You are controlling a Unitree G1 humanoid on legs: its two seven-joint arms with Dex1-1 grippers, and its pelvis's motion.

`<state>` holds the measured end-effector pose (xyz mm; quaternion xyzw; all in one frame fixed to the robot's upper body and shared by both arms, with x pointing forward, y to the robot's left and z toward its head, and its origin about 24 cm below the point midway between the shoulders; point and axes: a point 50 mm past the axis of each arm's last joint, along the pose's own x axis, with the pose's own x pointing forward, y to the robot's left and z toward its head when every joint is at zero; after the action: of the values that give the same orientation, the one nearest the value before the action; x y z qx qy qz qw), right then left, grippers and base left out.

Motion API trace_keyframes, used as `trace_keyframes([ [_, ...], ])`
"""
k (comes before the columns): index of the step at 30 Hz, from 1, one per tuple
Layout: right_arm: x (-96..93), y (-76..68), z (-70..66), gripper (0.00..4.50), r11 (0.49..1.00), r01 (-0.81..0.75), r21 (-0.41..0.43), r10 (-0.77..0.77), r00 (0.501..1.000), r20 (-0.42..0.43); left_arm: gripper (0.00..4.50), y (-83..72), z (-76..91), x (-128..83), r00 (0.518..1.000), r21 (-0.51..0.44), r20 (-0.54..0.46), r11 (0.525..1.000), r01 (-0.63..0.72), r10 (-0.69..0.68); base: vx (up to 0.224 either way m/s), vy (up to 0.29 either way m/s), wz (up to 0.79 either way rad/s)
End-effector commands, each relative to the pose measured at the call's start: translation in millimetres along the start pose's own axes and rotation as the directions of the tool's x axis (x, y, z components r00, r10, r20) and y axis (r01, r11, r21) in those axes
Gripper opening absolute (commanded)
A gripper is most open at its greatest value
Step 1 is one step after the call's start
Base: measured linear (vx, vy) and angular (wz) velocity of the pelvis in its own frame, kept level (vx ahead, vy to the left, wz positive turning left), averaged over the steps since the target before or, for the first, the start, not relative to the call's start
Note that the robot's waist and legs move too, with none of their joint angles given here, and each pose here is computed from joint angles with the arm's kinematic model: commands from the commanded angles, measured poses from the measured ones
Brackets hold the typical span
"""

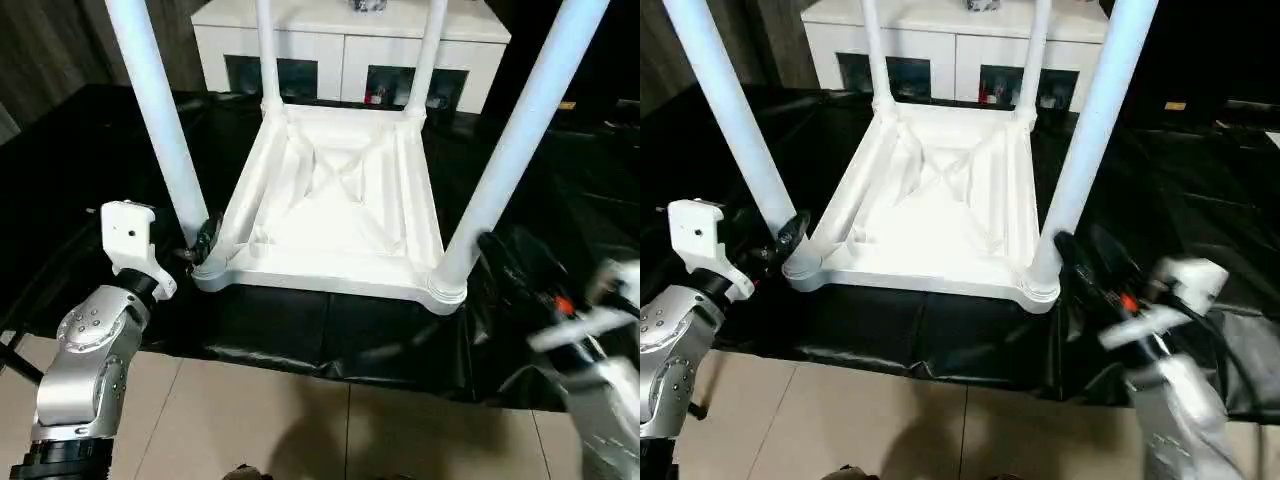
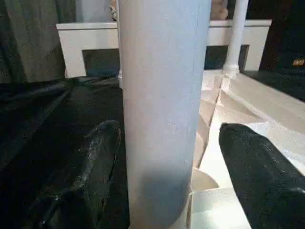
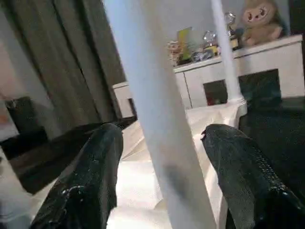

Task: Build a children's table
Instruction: Flip table

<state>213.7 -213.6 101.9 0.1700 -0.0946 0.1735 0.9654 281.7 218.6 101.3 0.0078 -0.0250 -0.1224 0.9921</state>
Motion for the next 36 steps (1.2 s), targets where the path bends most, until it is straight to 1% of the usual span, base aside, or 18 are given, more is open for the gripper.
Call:
trace_keyframes([
  [1,-5.2,6.2,4.9,3.0,0.994,-0.098,0.048,0.099,0.995,-0.015,4.05,-1.3,9.2,6.7,0.999,-0.017,0.039,1.0,0.019,-0.018,0.0,0.0,0.0],
  [4,-9.8,9.6,1.5,3.0,0.983,-0.177,0.055,0.181,0.979,-0.092,4.38,-2.1,9.7,10.2,0.999,-0.01,0.033,1.0,0.026,-0.025,0.0,0.0,0.0],
  [5,-7.8,13.8,-3.2,3.0,0.973,-0.23,0.033,0.232,0.96,-0.159,4.45,-1.3,8.7,12.1,1.0,0.006,0.021,1.0,0.02,-0.02,0.0,0.0,0.0],
  [6,-7.7,14.1,-3.5,3.0,0.972,-0.232,0.032,0.235,0.959,-0.162,4.47,-1.3,8.7,12.2,1.0,0.006,0.02,1.0,0.02,-0.02,0.0,0.0,0.0],
  [7,-5.0,16.5,-7.7,3.0,0.967,-0.252,0.03,0.253,0.946,-0.202,4.48,-0.9,8.2,13.2,1.0,0.005,0.016,1.0,0.019,-0.019,0.0,0.0,0.0],
  [9,5.5,20.6,-15.7,3.0,0.96,-0.279,-0.01,0.267,0.929,-0.256,4.48,1.6,8.6,15.9,1.0,0.015,0.009,1.0,-0.004,0.004,0.0,0.0,0.0],
  [12,21.5,23.5,-27.7,3.0,0.962,-0.271,-0.024,0.252,0.922,-0.294,4.48,4.8,8.9,18.1,1.0,0.01,-0.005,1.0,-0.025,0.025,0.0,0.0,0.0],
  [13,26.6,24.4,-33.1,3.0,0.961,-0.273,-0.034,0.249,0.915,-0.316,4.14,5.9,8.7,18.2,0.999,0.007,-0.013,1.0,-0.03,0.03,0.0,0.0,0.0],
  [16,40.3,25.5,-41.0,3.0,0.966,-0.255,-0.046,0.227,0.917,-0.329,4.13,9.0,8.2,16.5,0.998,0.0,-0.032,0.998,-0.057,0.057,-0.026,-0.003,0.02],
  [18,46.0,25.7,-42.7,3.0,0.97,-0.239,-0.05,0.211,0.924,-0.319,3.78,10.0,7.7,15.1,0.997,0.001,-0.036,0.998,-0.068,0.068,-0.027,-0.066,0.17],
  [21,58.9,28.8,-48.5,3.0,0.968,-0.245,-0.062,0.214,0.926,-0.31,3.7,11.4,6.9,12.4,0.995,0.0,-0.041,0.996,-0.092,0.092,0.035,-0.077,-0.04],
  [22,58.9,28.8,-48.5,3.0,0.968,-0.245,-0.062,0.214,0.926,-0.31,3.7,11.4,6.9,12.4,0.995,0.0,-0.041,0.996,-0.092,0.092,0.071,-0.006,-0.14],
  [24,61.7,35.1,-55.2,3.0,0.949,-0.312,-0.049,0.279,0.901,-0.331,3.31,11.1,6.8,10.5,0.994,0.001,-0.043,0.995,-0.099,0.099,0.001,-0.035,0.2],
  [27,64.0,39.7,-63.1,3.0,0.93,-0.367,-0.037,0.331,0.874,-0.356,3.3,10.5,7.4,8.9,0.994,0.003,-0.048,0.995,-0.098,0.098,0.0,0.0,0.0],
  [30,67.8,40.8,-64.4,3.0,0.927,-0.373,-0.049,0.334,0.875,-0.35,2.85,11.7,9.7,10.1,0.995,-0.011,-0.033,0.995,-0.097,0.096,0.0,0.0,0.0],
  [33,68.7,40.7,-64.6,3.0,0.928,-0.369,-0.057,0.329,0.88,-0.343,2.84,11.1,11.1,13.6,0.998,-0.026,-0.011,0.997,-0.069,0.069,0.0,0.0,0.0],
  [34,68.3,40.9,-64.8,3.0,0.928,-0.369,-0.057,0.329,0.88,-0.342,2.5,10.5,11.8,15.0,0.999,-0.028,-0.008,0.998,-0.053,0.052,0.0,0.0,0.0],
  [36,67.7,41.6,-65.5,3.0,0.927,-0.372,-0.055,0.333,0.879,-0.342,2.4,10.6,13.6,18.5,0.999,-0.019,-0.004,0.999,-0.033,0.033,0.0,0.0,0.0],
])
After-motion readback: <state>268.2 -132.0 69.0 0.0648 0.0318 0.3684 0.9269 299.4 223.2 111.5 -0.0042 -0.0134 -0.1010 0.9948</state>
